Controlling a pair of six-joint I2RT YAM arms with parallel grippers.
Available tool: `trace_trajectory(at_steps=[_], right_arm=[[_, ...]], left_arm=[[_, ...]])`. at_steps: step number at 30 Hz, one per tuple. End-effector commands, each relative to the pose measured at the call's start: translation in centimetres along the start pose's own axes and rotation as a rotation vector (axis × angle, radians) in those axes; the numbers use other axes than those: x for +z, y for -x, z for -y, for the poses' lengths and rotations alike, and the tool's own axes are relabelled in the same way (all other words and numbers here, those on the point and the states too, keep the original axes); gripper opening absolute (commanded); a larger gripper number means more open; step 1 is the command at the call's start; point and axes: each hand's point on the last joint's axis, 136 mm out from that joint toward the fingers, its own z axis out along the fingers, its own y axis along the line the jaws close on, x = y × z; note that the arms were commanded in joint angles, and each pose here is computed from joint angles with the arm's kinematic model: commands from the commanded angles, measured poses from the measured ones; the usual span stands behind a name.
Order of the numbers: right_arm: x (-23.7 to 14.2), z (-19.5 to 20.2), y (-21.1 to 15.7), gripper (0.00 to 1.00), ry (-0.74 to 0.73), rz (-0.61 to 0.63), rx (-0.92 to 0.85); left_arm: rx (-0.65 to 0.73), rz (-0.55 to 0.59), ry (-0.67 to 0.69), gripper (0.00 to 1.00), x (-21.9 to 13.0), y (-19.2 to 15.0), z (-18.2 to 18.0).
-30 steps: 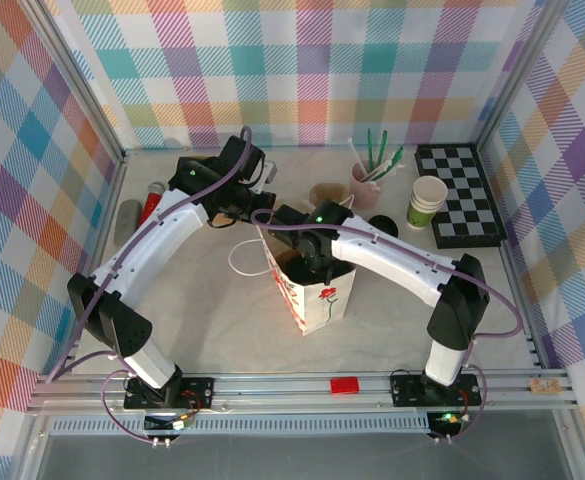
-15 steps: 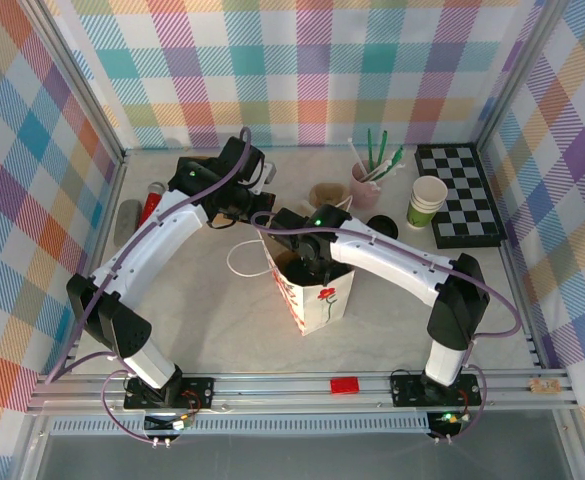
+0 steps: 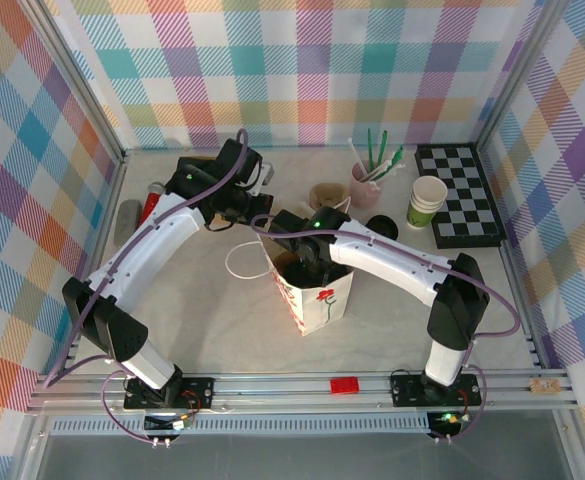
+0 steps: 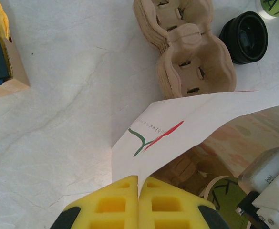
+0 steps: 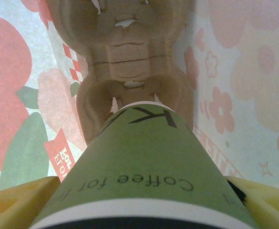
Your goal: Pack the takeout coffee
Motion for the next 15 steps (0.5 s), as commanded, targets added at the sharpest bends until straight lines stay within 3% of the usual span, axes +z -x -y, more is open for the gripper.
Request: trace_trajectory(at_steps=[1, 15], right_arm=[[0.3, -0.18, -0.52, 0.48, 0.005, -0.023, 0.007], [0.88, -0.42, -0.54, 0.47, 0.009, -0.032, 0.008]], left_arm=[[-0.007, 0.01, -0.006, 0.0, -0.86, -0.4, 0.27], [-0.013, 0.03, -0.005, 0.0, -1.34, -0.19, 0.24]])
